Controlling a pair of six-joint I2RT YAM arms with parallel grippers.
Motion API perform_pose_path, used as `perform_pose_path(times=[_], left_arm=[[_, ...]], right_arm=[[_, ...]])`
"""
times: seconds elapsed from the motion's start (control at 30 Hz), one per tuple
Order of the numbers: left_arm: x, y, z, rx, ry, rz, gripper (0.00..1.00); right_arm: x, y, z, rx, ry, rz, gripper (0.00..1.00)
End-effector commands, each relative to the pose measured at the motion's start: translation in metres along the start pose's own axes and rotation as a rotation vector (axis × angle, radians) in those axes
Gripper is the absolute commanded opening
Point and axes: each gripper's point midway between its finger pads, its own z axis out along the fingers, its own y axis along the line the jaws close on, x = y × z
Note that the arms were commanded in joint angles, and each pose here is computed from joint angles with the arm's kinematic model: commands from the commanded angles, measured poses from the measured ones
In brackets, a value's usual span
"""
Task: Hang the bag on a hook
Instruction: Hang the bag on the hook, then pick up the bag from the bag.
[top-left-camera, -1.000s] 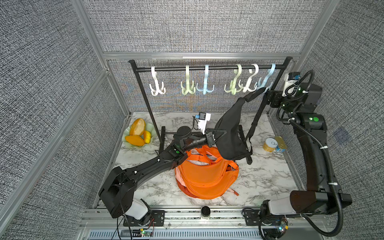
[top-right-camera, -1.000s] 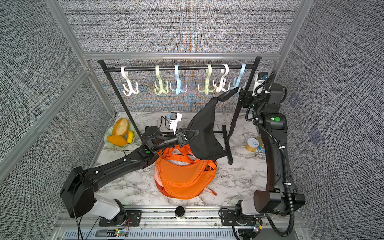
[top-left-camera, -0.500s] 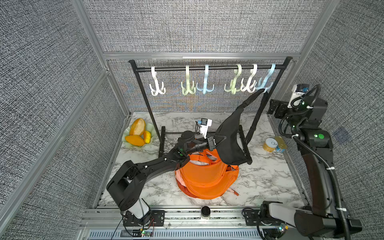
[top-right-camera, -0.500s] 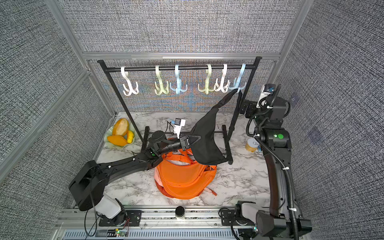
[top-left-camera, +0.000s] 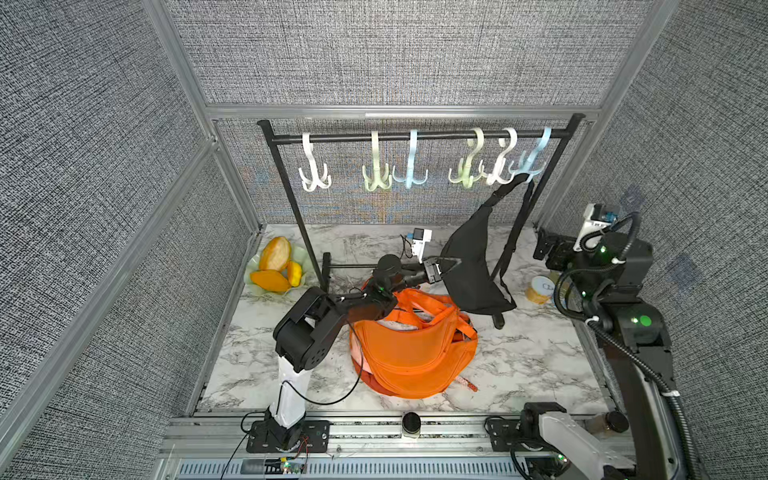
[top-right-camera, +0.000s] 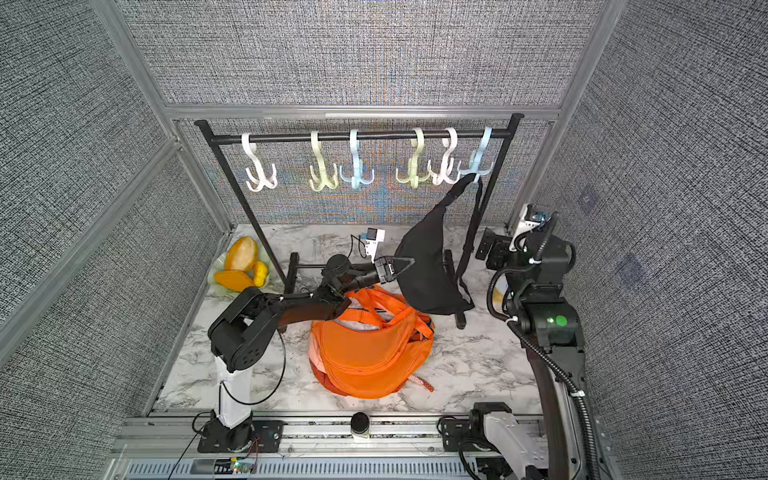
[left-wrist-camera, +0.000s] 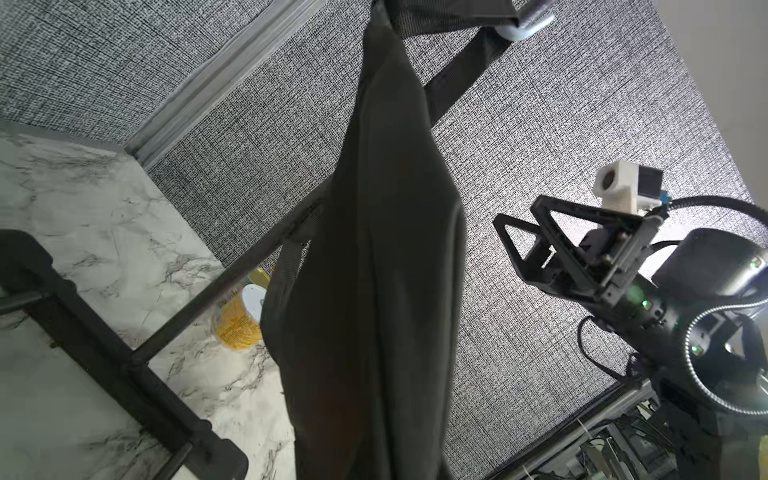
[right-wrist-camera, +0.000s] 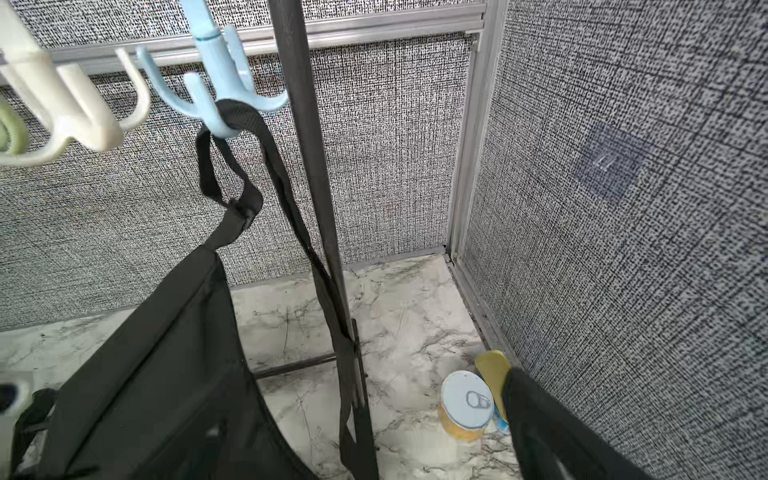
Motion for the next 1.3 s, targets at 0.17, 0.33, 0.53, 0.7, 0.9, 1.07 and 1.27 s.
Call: perform_pose_path(times=[0.17, 0.33, 0.53, 0.7, 0.9, 1.07, 1.27], left_arm=[[-0.019, 0.041, 0.012, -0.018, 0.004, -0.027, 0.47], [-0.025, 0.055, 0.007, -0.161, 0.043, 0.064, 0.83], [-0.039, 0.067, -0.007, -0.344, 0.129, 0.152, 0.85], [-0.06, 0.045, -0.032, -0.408, 0.092, 0.228, 0.85], [-0.067, 0.01, -0.066, -0.466, 0.042, 0.31, 0.85], [-0.062, -0.017, -0.103, -0.513, -0.008, 0.348, 0.85], [-0.056, -0.046, -0.146, -0.522, -0.085, 0.345, 0.85]], right_arm=[[0.01, 0.0, -0.011, 0.005, 0.004, 0.028, 0.99], [0.022, 0.006, -0.017, -0.018, 0.021, 0.005, 0.99], [0.036, 0.019, -0.025, -0.032, 0.054, -0.085, 0.99], [0.05, 0.046, -0.038, -0.133, 0.089, -0.168, 0.99], [0.098, 0.114, -0.054, -0.43, 0.205, -0.314, 0.99], [0.148, 0.168, -0.078, -0.643, 0.35, -0.495, 0.99], [0.201, 0.22, -0.11, -0.86, 0.516, -0.7, 0.99]])
